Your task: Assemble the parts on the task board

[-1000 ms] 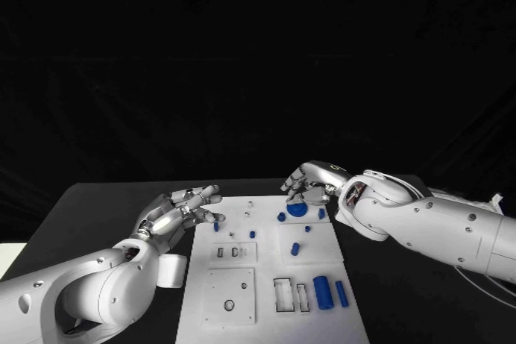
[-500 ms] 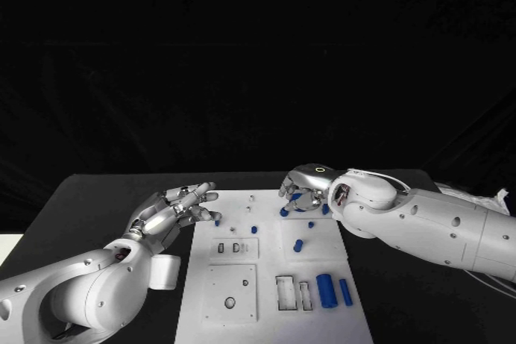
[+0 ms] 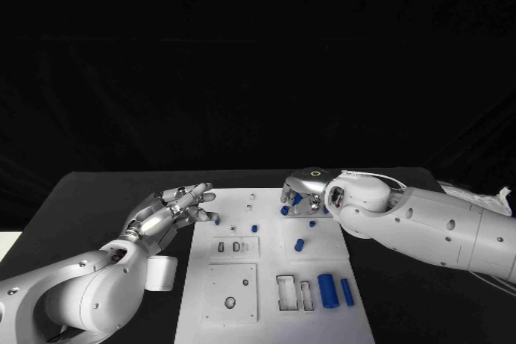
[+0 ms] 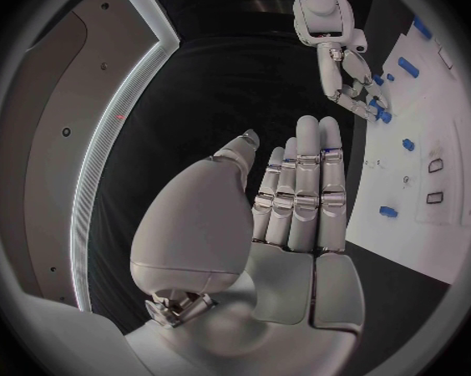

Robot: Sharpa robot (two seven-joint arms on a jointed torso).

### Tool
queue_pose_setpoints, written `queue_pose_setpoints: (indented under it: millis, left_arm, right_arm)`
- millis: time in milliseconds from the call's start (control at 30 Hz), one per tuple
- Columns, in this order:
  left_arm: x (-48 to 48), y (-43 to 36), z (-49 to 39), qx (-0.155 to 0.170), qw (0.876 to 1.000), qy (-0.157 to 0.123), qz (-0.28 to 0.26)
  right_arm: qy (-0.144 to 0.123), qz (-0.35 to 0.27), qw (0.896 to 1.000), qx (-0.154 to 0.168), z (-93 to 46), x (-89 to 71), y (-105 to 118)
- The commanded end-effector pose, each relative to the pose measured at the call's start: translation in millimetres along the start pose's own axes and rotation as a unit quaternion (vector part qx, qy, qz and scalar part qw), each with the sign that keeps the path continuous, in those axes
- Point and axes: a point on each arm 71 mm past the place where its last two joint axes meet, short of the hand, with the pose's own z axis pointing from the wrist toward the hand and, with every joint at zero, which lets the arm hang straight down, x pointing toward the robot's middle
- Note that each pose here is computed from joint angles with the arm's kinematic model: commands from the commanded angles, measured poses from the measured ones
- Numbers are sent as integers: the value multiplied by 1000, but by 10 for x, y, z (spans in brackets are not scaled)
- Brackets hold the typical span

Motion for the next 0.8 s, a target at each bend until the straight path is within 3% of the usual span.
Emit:
queue_pose_setpoints:
  millis: [33, 800]
  left_arm:
    - [25, -11, 1, 0, 1000, 9, -5]
    - [18, -1, -1, -10, 1000, 9, -5]
  right_arm:
    - [16, -22, 1000, 5, 10, 20, -3]
    - [29, -17, 999, -8, 46, 38, 58]
